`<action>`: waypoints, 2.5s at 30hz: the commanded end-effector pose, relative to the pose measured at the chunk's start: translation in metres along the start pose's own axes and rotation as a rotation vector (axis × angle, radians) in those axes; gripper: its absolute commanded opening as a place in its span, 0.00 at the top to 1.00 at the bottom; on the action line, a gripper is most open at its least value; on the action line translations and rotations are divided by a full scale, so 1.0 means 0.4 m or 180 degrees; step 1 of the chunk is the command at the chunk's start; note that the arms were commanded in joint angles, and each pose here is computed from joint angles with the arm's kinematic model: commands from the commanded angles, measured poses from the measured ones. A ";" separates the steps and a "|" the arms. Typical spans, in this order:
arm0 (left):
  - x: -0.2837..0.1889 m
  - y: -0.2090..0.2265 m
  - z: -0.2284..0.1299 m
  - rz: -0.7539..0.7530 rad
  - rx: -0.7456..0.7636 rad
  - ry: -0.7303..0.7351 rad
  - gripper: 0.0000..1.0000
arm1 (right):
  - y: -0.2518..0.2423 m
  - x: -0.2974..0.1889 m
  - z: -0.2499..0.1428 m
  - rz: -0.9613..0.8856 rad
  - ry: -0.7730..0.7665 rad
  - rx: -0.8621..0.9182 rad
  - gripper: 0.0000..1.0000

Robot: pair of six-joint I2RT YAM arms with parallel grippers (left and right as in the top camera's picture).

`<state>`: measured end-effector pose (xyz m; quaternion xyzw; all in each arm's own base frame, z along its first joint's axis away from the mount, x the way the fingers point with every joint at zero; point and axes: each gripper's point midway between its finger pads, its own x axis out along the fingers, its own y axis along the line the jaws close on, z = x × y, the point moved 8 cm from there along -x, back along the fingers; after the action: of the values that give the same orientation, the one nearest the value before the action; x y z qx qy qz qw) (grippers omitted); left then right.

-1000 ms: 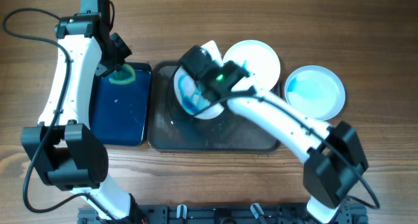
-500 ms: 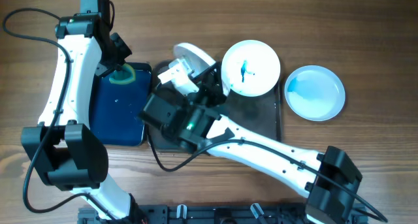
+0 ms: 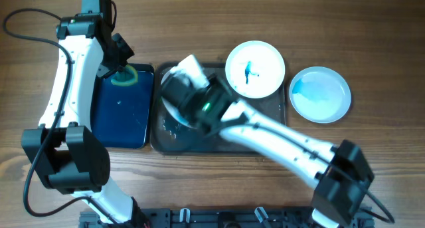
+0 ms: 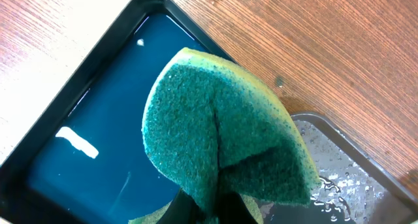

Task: Clean dirty plates on tray and stack at the side
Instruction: 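Lift the second plate with right gripper and stack it on the first, then move right gripper to the last plate and grip its rim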

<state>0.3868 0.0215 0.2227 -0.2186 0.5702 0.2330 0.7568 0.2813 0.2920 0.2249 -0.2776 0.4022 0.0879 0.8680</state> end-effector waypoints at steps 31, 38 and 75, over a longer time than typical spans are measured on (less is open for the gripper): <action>-0.018 -0.006 0.004 -0.0115 -0.0061 -0.0030 0.96 | -0.693 0.231 -0.647 -0.0243 0.1997 0.4489 0.67; -0.019 -0.028 0.009 -0.0370 -0.0086 -0.0005 0.96 | -0.708 0.211 -0.518 0.0903 0.1376 0.3761 0.41; -0.019 -0.028 0.000 -0.0350 -0.0066 0.0053 0.96 | -0.518 0.552 -0.243 0.1458 0.1122 0.1404 0.67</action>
<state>0.3919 0.0137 0.2236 -0.2520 0.5682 0.2007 0.7572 0.4476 0.0502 0.1148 0.0028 0.5877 0.1506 0.7950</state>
